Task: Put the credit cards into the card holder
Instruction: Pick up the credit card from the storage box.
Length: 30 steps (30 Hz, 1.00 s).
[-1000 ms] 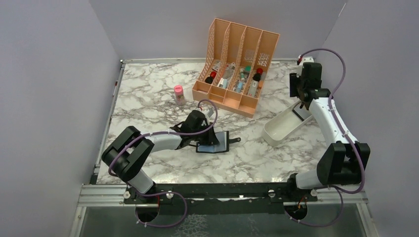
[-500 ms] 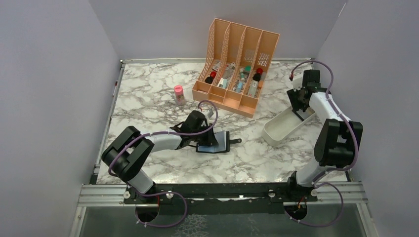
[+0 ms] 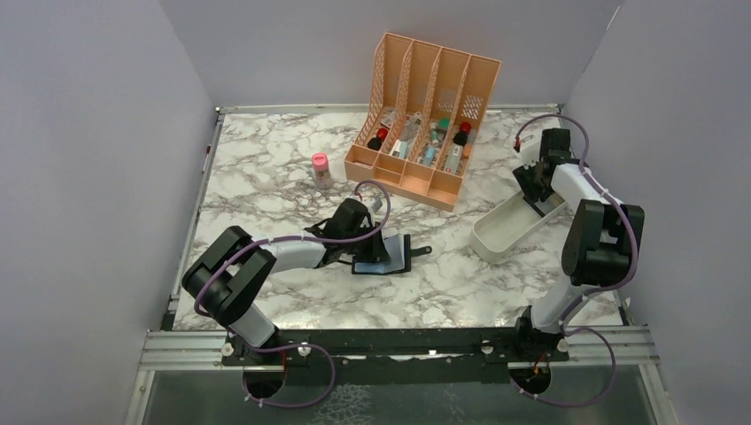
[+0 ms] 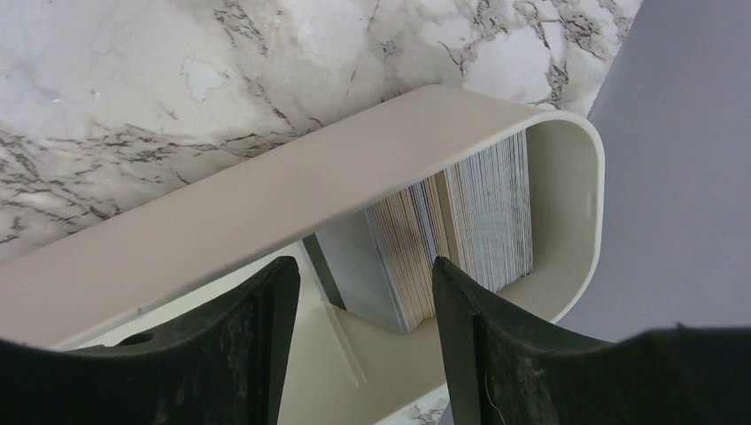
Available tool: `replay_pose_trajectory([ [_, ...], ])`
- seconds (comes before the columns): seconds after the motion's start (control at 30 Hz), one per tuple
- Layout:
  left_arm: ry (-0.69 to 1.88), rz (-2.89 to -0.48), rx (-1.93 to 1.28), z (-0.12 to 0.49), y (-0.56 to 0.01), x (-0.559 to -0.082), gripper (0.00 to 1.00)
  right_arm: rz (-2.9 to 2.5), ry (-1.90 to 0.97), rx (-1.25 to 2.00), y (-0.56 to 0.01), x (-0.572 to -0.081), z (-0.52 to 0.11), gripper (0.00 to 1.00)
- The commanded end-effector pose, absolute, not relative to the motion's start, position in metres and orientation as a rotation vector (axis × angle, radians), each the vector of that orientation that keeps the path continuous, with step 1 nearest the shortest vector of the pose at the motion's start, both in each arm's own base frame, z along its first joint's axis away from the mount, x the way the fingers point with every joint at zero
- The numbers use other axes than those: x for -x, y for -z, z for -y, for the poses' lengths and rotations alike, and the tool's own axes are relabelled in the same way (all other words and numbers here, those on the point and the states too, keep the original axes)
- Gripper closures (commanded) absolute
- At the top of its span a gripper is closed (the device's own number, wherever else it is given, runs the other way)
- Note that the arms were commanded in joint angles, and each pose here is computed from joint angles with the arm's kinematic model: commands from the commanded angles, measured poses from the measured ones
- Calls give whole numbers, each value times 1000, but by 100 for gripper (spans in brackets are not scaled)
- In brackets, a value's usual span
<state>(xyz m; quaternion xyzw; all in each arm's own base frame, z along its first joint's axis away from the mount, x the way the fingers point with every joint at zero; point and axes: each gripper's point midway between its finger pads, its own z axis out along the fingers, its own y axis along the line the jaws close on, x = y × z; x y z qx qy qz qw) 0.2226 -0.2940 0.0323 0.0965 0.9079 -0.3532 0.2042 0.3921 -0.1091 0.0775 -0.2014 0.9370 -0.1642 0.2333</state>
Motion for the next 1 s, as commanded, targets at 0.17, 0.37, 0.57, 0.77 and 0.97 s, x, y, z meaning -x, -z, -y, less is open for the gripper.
replay_pose_trajectory([
  [0.17,1069,-2500,-297,306,-42,-221,81,-2557,658,540,-66,-403,139,38],
  [0.37,1077,-2474,-301,306,-51,-221,81,-2561,677,534,-62,-403,142,42],
  [0.57,1078,-2462,-297,305,-55,-222,81,-2529,715,512,-71,-407,146,50],
  [0.77,1082,-2459,-297,305,-55,-221,81,-2540,716,487,-73,-407,146,62],
  [0.97,1088,-2459,-294,306,-55,-222,81,-2515,746,460,-83,-409,150,66],
])
